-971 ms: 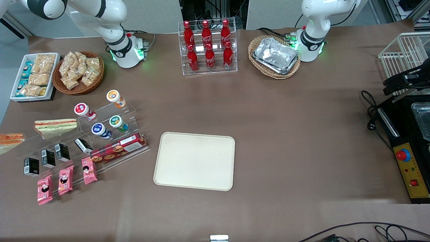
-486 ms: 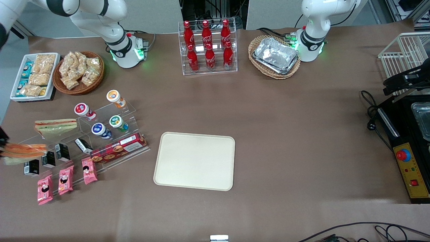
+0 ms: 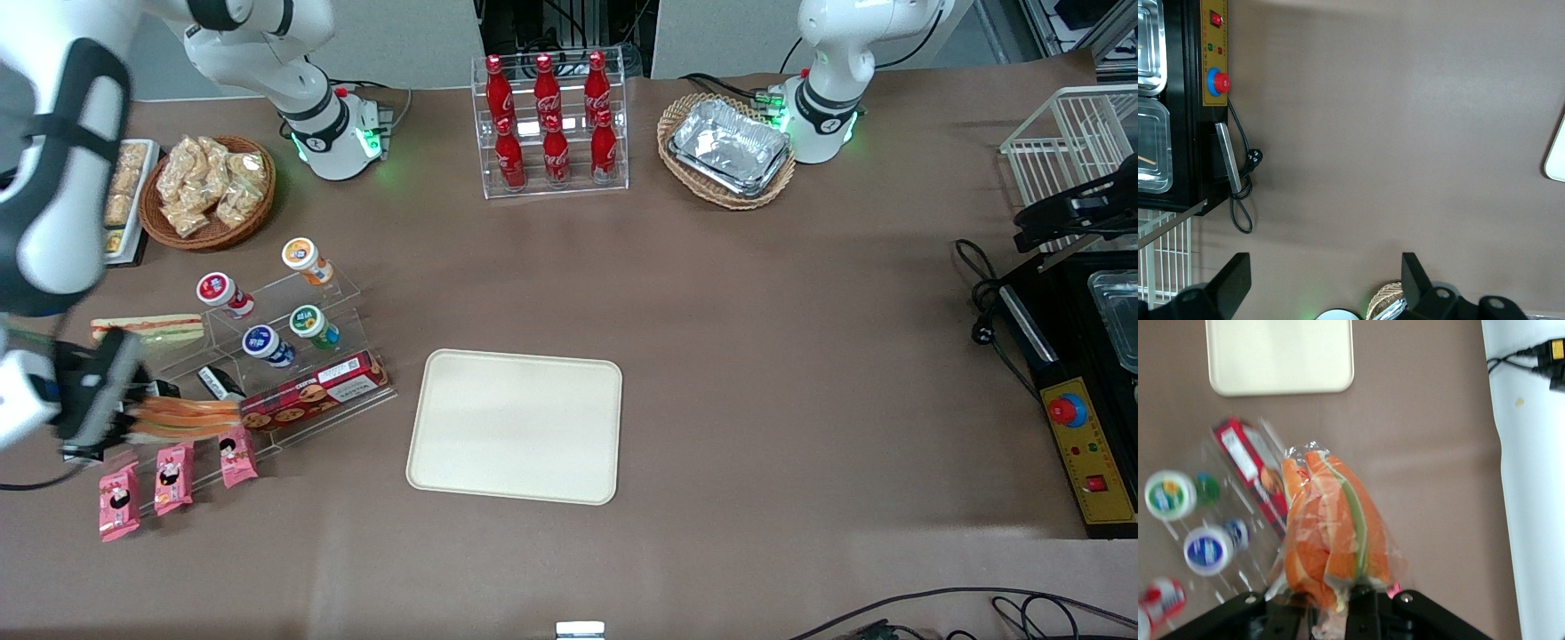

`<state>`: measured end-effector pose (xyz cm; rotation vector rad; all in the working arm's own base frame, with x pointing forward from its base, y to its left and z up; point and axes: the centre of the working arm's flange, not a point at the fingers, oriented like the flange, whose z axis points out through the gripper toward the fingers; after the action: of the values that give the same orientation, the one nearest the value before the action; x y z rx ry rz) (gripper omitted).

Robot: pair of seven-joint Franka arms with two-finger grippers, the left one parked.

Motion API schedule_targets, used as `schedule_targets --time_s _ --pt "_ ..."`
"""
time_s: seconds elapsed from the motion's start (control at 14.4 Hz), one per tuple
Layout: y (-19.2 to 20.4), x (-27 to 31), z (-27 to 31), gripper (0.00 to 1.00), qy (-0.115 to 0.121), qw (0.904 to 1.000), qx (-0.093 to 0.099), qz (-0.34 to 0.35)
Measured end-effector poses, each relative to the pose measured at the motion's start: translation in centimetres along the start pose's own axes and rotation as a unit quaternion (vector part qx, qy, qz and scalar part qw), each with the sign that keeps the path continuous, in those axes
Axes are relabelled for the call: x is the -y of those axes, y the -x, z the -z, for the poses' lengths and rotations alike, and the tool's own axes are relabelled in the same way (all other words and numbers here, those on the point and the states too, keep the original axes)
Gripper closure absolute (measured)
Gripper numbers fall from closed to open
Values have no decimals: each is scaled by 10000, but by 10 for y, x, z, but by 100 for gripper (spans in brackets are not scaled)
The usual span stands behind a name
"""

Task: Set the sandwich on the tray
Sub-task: 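Carry the sandwich with the right gripper over the beige tray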

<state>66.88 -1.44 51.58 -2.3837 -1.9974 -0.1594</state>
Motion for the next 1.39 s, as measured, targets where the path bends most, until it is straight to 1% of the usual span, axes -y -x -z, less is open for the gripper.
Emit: schedule_targets --time_s 0.21,0.35,0.49,0.62,0.76,0.83,0.97,1.18,1.39 --pt "-93 15 -15 81 70 9998 5 -191" --pt "-148 24 -38 81 149 9997 32 -168" --pt "-198 33 -77 81 208 9997 31 -148" --pt "-238 43 -127 81 182 9998 50 -81" --pt "-269 52 -173 81 234 9997 28 -25" --pt "-282 58 -191 81 215 9998 23 -51" --pt "-301 70 -214 81 196 9997 49 -147" --pt "-322 81 -241 81 367 9988 50 -307" --pt "-334 90 -280 81 538 9977 107 -405"
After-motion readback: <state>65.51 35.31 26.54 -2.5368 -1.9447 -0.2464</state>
